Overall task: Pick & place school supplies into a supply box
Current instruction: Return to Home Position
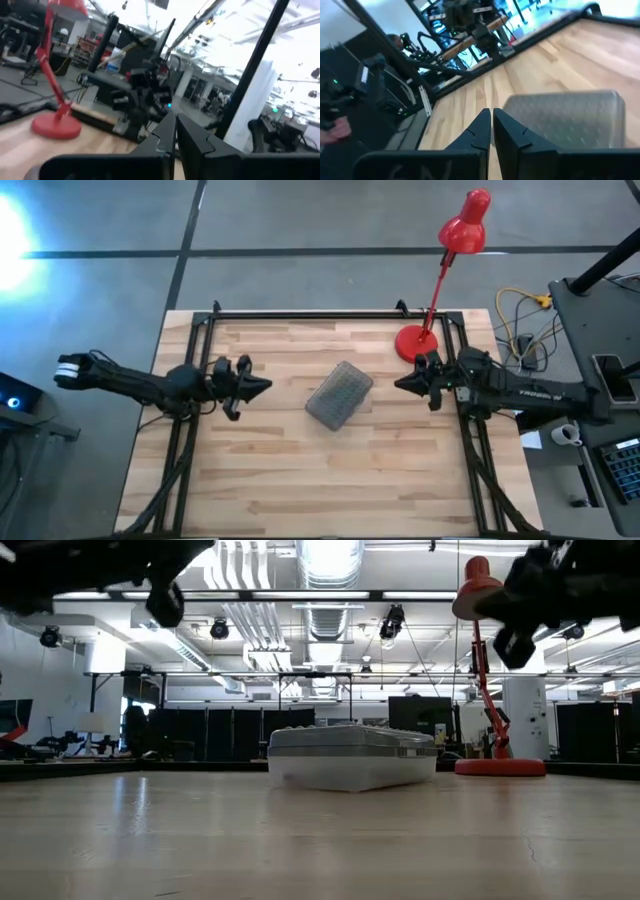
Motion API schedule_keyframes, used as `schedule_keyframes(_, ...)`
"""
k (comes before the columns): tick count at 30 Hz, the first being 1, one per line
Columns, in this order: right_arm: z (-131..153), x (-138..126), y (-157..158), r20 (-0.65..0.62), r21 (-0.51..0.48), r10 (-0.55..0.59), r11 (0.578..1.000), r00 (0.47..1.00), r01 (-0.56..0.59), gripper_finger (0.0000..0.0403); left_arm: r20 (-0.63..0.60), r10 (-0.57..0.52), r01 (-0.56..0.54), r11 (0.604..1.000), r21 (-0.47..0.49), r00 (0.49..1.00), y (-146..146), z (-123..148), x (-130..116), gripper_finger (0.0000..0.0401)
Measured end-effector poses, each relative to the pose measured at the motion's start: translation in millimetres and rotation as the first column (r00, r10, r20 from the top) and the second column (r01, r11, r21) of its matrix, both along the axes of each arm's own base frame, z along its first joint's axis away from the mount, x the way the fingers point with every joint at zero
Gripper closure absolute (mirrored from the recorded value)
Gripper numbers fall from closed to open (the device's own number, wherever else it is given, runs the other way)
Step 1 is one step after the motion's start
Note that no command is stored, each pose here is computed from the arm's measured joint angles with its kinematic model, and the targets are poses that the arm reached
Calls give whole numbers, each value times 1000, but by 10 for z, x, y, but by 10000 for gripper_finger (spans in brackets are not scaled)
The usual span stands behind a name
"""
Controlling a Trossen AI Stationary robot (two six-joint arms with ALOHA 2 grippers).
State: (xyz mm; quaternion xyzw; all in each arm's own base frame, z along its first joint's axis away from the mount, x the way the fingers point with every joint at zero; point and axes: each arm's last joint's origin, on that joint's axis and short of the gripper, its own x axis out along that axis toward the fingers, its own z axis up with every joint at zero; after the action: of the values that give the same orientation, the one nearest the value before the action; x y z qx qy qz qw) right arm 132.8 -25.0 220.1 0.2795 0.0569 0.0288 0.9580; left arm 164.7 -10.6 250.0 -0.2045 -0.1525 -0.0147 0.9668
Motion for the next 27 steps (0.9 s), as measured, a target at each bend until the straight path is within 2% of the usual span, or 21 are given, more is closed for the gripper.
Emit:
schedule_keyframes(3,-125,-57,-52,25,40,17,999,1000,-18,390,14,-16,16,1000,-8,1000,-3,-158,-137,400)
schedule_keyframes(7,-201,-131,3,138,21,53,998,989,-57,390,82,-57,57,998,-2,995,-40,-316,-316,400)
schedule_keyframes(9,-274,-165,27,145,23,45,999,988,-49,390,79,-60,60,998,7,995,-41,-413,-376,400)
schedule_keyframes(14,-493,-239,18,105,78,-84,994,991,76,390,-44,-52,53,998,36,998,-37,-530,-400,400)
schedule_keyframes(17,-518,-273,23,73,107,-101,990,992,93,390,-83,-46,50,997,51,995,-33,-576,-410,400)
schedule_keyframes(18,-528,-282,28,59,156,-97,984,994,87,390,-79,-58,59,998,19,995,-32,-583,-420,400)
schedule_keyframes(19,-533,-289,35,48,222,-89,972,995,76,390,-61,-92,89,994,-63,994,-37,-571,-430,400)
schedule_keyframes(21,-531,-295,39,38,343,-87,937,995,69,390,2,-171,165,946,-279,985,-40,-525,-444,400)
schedule_keyframes(23,-532,-295,39,25,437,-92,897,995,72,390,28,-224,212,865,-455,974,-40,-526,-446,400)
schedule_keyframes(25,-535,-291,38,12,502,-95,862,995,76,390,55,-259,243,780,-576,964,-40,-527,-446,400)
schedule_keyframes(27,-540,-288,37,0,541,-97,837,995,81,390,70,-280,256,715,-650,958,-40,-534,-440,400)
